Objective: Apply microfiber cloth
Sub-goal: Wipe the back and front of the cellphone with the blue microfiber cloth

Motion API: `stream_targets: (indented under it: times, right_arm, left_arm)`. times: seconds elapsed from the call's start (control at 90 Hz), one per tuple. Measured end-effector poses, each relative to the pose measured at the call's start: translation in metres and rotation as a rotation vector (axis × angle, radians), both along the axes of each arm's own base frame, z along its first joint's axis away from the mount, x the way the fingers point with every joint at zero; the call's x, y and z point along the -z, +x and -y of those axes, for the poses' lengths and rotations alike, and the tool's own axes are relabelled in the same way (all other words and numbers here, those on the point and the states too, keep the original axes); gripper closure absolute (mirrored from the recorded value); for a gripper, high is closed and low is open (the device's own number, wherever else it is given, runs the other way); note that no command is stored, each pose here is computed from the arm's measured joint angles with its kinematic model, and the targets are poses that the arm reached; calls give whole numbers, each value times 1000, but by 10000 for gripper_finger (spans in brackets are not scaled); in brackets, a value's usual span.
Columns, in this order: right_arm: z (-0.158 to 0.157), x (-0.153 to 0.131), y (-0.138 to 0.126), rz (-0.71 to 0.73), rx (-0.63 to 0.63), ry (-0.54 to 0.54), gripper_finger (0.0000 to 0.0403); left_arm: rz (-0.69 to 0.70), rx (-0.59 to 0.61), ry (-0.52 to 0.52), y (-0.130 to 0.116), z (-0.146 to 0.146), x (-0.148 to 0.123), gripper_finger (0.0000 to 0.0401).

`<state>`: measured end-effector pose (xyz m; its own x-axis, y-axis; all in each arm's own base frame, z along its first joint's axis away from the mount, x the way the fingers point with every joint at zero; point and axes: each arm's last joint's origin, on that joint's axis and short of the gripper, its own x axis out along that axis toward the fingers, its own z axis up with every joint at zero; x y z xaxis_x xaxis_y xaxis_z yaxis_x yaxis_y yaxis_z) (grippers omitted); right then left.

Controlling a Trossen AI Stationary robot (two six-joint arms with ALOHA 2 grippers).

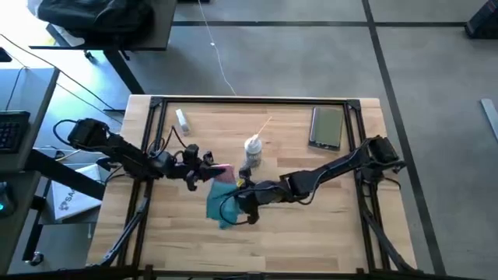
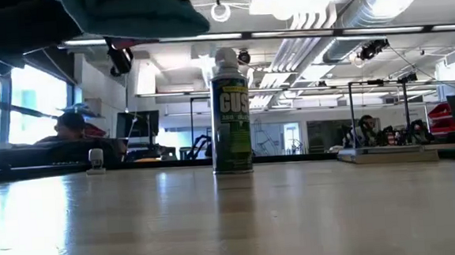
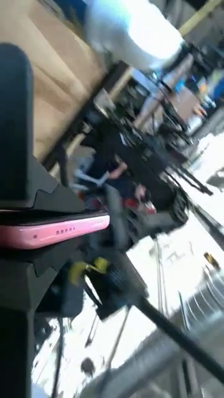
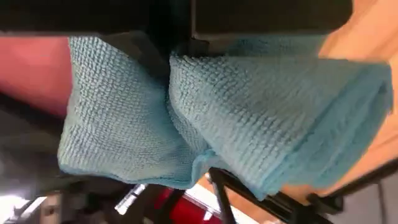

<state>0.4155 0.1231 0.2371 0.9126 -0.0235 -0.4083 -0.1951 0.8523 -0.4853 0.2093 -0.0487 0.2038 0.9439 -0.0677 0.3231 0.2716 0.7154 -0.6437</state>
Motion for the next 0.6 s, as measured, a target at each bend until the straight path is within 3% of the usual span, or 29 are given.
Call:
stream_targets:
  times: [0.167, 0.433, 0.6]
  right_arm:
    - [-3, -7, -1, 42, -36, -37, 403]
    - [1, -17, 1, 118, 5, -299, 403]
    - [3, -24, 2, 159, 24, -363, 403]
  left_arm:
    - [-21, 49, -18, -1, 1, -1, 388]
    - [-103, 179, -57, 0, 5, 6, 388]
    - [-112, 234, -48, 0, 7, 7, 389]
